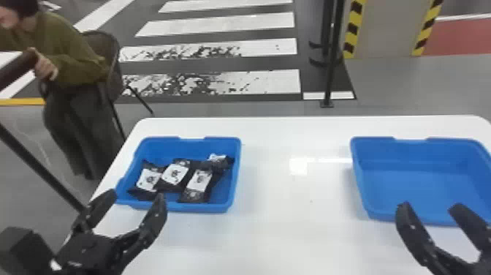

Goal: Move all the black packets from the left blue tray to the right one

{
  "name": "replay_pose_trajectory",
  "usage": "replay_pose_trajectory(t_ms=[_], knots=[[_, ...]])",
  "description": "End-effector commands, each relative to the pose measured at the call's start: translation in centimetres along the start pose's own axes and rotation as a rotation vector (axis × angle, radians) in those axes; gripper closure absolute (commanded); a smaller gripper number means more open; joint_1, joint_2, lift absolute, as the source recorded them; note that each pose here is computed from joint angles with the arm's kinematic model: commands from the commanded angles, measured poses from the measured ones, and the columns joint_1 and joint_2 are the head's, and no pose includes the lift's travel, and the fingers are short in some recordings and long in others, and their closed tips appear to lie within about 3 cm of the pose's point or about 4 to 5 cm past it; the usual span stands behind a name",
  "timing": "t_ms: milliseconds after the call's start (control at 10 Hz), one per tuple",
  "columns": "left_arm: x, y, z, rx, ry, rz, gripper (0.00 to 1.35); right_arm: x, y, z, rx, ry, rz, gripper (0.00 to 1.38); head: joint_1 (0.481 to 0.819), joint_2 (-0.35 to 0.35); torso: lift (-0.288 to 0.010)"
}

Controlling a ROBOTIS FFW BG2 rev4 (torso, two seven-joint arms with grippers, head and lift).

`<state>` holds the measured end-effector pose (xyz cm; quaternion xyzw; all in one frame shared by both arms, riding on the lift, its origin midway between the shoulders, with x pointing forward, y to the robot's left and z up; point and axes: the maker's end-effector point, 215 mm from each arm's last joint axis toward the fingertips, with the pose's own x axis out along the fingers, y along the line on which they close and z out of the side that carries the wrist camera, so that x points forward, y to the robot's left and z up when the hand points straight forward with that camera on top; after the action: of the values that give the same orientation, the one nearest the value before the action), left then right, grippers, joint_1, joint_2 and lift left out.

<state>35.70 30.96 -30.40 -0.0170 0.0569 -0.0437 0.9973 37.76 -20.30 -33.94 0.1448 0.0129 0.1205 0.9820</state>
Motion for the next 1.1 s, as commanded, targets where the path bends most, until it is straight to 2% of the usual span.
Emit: replay_pose_trajectory(t_ms=[0,700,1000], knots=[[0.0,0.0,-0.2,-0.002,0.004,0.002,0.13,0.1,0.3,-0.6,-0.002,0.017,0.005,0.12,0.695,0.164,-0.14],[-0.1,0.0,-0.4,-0.012,0.011,0.001,0.13,0.0,0.3,-0.7,0.003,0.018,0.004,0.12,0.695,0.173,-0.14],[0.4,0.0,-1.4,-0.005,0.051,0.003,0.13,-0.1,0.1,-0.9,0.024,0.02,-0.001,0.12,0.695,0.172,-0.14]])
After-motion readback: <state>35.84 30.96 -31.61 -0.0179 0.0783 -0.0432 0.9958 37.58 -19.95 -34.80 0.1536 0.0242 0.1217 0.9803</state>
